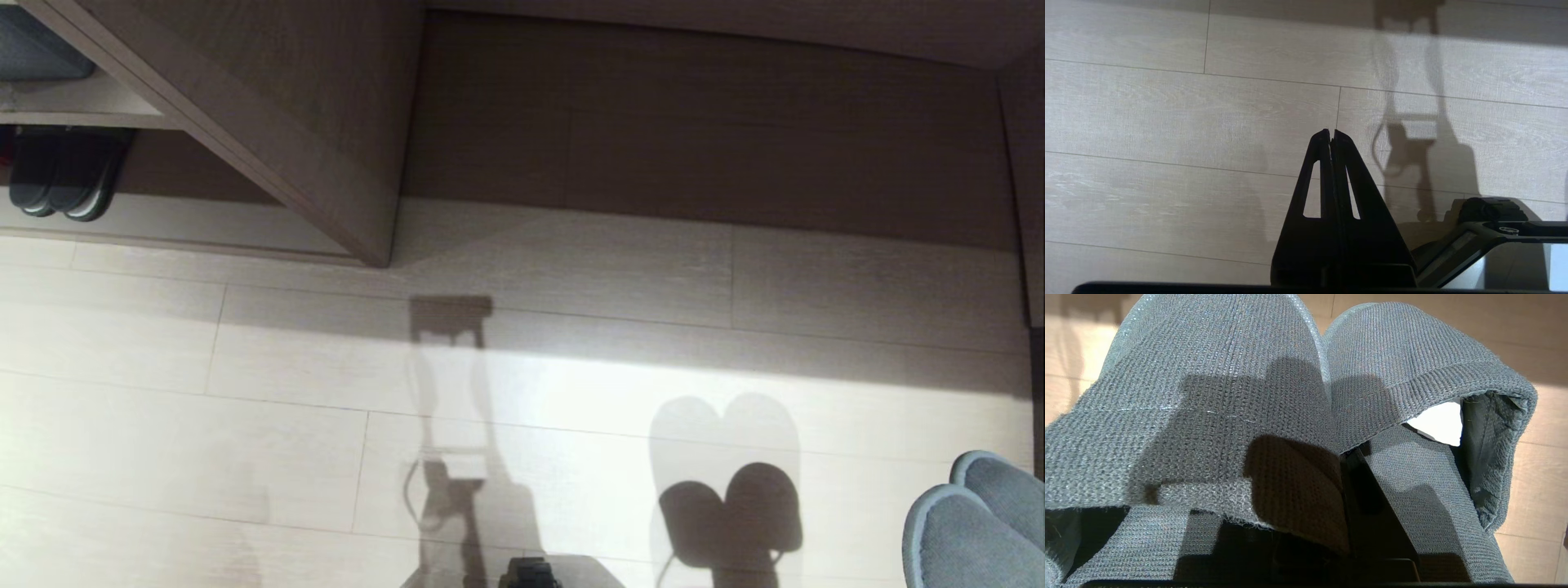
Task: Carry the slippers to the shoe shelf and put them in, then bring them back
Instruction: Place the slippers on the floor
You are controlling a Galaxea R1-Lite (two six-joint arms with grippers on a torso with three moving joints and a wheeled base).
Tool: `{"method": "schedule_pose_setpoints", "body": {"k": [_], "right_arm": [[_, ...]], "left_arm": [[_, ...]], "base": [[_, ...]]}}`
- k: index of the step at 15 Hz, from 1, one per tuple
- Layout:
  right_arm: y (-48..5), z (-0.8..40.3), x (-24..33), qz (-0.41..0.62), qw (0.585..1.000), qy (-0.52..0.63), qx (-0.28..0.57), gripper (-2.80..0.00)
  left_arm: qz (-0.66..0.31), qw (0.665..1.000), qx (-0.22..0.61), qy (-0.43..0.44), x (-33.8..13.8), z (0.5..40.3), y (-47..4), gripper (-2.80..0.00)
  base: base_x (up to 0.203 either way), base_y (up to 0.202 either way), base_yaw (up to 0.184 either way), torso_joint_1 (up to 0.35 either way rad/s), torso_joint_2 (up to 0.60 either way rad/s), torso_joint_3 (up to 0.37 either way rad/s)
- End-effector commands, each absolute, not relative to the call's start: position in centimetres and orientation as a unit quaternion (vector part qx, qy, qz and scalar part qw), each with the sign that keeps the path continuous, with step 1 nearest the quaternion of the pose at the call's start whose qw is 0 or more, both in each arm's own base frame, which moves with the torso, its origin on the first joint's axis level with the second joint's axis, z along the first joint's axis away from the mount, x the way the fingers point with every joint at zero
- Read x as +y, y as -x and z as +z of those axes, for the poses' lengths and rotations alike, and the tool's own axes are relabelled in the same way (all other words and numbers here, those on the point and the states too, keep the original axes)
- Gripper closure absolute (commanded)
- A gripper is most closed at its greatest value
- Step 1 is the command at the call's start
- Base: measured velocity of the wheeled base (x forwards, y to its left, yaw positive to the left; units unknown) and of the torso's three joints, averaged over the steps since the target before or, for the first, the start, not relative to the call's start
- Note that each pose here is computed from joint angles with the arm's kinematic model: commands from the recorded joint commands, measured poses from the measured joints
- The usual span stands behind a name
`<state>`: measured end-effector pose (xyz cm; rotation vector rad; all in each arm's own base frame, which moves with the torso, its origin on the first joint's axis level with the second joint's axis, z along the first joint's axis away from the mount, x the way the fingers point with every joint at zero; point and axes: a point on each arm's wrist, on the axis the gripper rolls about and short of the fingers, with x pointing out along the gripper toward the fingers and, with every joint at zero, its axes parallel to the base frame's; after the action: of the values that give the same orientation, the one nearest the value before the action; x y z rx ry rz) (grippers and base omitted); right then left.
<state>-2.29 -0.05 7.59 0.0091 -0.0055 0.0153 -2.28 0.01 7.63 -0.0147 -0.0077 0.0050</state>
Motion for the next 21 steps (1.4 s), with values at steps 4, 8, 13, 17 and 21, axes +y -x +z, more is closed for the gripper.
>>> {"method": "schedule_pose_setpoints", "body": {"k": [4,8,13,17,21], "right_arm": [[2.27,7.55,-0.05,0.008,1.0,-0.005,-0.001,0.0],[2.27,7.55,-0.05,0.008,1.0,-0.004,-0.002,0.0],[2.28,7.58,-0.05,0.008,1.0,-0.004,-0.002,0.0],[2.28,7.6,-0.05,0.008,1.0,-0.005,-0.002,0.0],[2.28,7.6,-0.05,0.008,1.0,-0.005,-0.002,0.0]], "left_arm": [[0.002,1.0,-0.004,0.008,0.01,7.63,2.28,0.0],[0.003,1.0,-0.004,0.008,0.01,7.63,2.28,0.0],[0.003,1.0,-0.004,0.008,0.01,7.63,2.28,0.0],[0.002,1.0,-0.004,0.008,0.01,7.63,2.28,0.0],[0.002,1.0,-0.004,0.008,0.0,7.63,2.28,0.0]], "base": [[0.0,0.0,0.0,0.003,0.0,-0.2],[0.0,0.0,0.0,0.003,0.0,-0.196],[0.0,0.0,0.0,0.0,0.0,-0.199],[0.0,0.0,0.0,0.0,0.0,-0.199],[0.0,0.0,0.0,0.001,0.0,-0.194]]}}
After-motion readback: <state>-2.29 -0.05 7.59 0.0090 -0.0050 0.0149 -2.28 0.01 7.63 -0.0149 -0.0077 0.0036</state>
